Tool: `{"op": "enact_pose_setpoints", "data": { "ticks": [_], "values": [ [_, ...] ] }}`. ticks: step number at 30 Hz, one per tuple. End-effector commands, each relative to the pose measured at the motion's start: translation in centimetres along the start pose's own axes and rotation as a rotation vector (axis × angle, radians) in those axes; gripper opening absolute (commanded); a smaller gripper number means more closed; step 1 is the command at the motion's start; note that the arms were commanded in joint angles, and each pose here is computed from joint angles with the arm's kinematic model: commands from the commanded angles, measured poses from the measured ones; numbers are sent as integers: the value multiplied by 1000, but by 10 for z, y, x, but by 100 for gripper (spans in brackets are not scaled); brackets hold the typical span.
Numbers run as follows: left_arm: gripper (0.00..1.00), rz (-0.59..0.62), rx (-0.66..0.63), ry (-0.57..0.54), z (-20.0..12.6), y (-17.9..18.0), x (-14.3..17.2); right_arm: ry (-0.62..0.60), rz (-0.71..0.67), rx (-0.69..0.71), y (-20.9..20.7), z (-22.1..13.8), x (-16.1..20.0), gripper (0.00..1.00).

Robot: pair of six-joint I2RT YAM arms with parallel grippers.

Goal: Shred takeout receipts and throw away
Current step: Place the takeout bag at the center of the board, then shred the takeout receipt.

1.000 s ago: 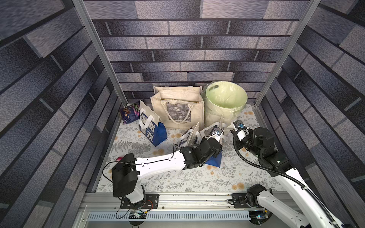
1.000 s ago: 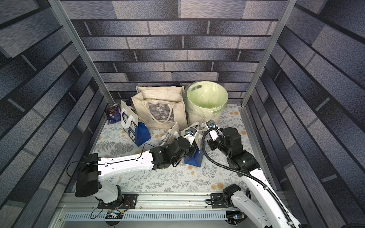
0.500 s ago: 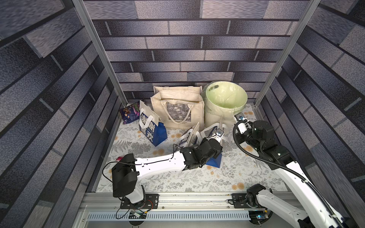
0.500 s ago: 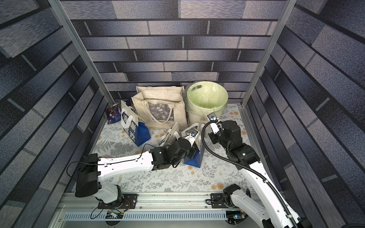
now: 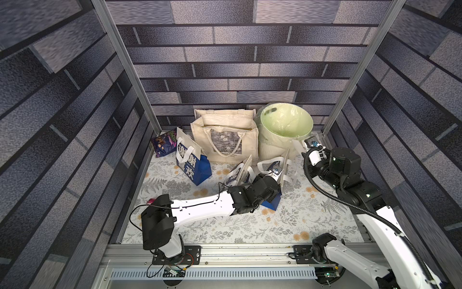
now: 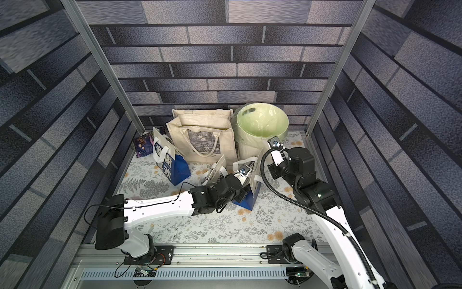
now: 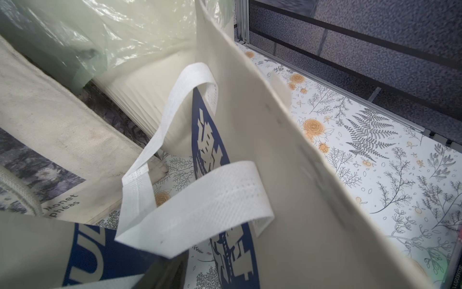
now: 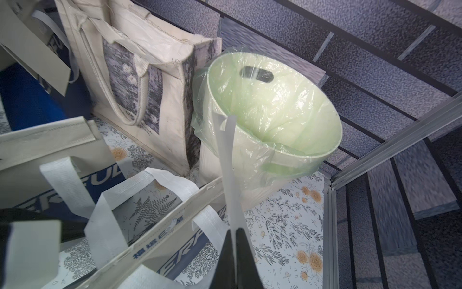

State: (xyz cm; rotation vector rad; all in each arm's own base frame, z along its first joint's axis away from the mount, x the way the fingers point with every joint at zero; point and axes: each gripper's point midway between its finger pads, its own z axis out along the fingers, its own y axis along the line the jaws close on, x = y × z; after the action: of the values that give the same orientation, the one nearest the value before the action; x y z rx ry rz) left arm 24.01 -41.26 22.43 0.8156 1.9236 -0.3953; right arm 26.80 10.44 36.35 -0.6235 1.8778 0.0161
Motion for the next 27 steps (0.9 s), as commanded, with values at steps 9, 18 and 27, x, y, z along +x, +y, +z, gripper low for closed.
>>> {"op": "enact_pose_setpoints", "data": {
  "ticks": [9, 18, 27],
  "values": [
    [75, -47, 167, -116, -113, 15, -59, 76, 87, -382, 50, -67, -24, 0],
    [81, -161, 387, -353, -190, 79, -159, 73, 232, -802, 107, -85, -50, 0],
    [87, -204, 682, -297, -186, 43, -170, 61, 387, -1046, 135, -83, -62, 0]
  ]
}}
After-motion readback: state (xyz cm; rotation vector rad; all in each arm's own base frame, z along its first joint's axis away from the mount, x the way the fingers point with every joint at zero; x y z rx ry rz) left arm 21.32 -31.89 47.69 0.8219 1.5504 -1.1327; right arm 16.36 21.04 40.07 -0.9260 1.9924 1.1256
